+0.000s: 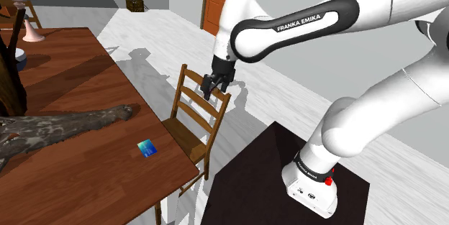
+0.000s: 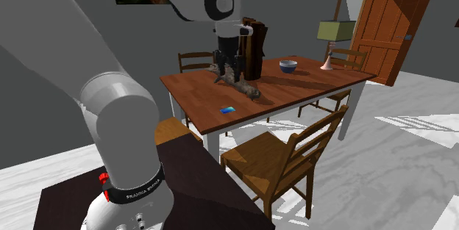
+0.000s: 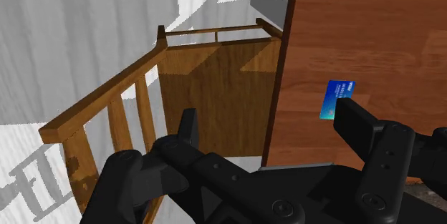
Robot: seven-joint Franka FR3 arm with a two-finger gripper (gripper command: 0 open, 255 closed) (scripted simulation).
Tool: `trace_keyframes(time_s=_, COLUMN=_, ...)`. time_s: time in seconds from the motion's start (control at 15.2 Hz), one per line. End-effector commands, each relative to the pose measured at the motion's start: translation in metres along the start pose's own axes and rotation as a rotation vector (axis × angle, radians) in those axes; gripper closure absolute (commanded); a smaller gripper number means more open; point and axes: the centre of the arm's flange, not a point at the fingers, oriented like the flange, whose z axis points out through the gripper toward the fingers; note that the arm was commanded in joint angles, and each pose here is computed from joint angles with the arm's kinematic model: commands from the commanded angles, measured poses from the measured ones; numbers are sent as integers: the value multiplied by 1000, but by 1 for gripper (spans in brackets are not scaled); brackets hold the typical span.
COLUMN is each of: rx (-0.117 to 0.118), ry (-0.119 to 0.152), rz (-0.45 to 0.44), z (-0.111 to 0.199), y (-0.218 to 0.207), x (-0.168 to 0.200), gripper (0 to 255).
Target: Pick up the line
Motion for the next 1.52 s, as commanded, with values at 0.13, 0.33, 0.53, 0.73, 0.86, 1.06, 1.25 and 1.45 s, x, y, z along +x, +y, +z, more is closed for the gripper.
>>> trace_keyframes(time_s=0.13, rx=-8, ry=16, rz=20, z=37, y=-31, x=18, gripper=0)
trace_keyframes(time_s=0.33, rx=-16, ry=26, rz=34, z=64, y=-55, x=34, gripper=0)
trace_keyframes(time_s=0.53, rx=-23, ry=36, rz=48, z=92, y=-78, x=51, gripper=0)
trace_keyframes(time_s=0.73, rx=-31, ry=46, rz=62, z=119, y=-101, x=68, gripper=0)
trace_keyframes(time_s=0.86, rx=-36, ry=53, rz=72, z=138, y=-116, x=80, gripper=0)
trace_keyframes(time_s=1.06, rx=-43, ry=63, rz=86, z=165, y=-138, x=98, gripper=0)
trace_keyframes(time_s=1.25, rx=-51, ry=73, rz=100, z=192, y=-160, x=117, gripper=0)
trace_keyframes(time_s=1.45, rx=-58, ry=84, rz=114, z=220, y=-181, x=136, gripper=0)
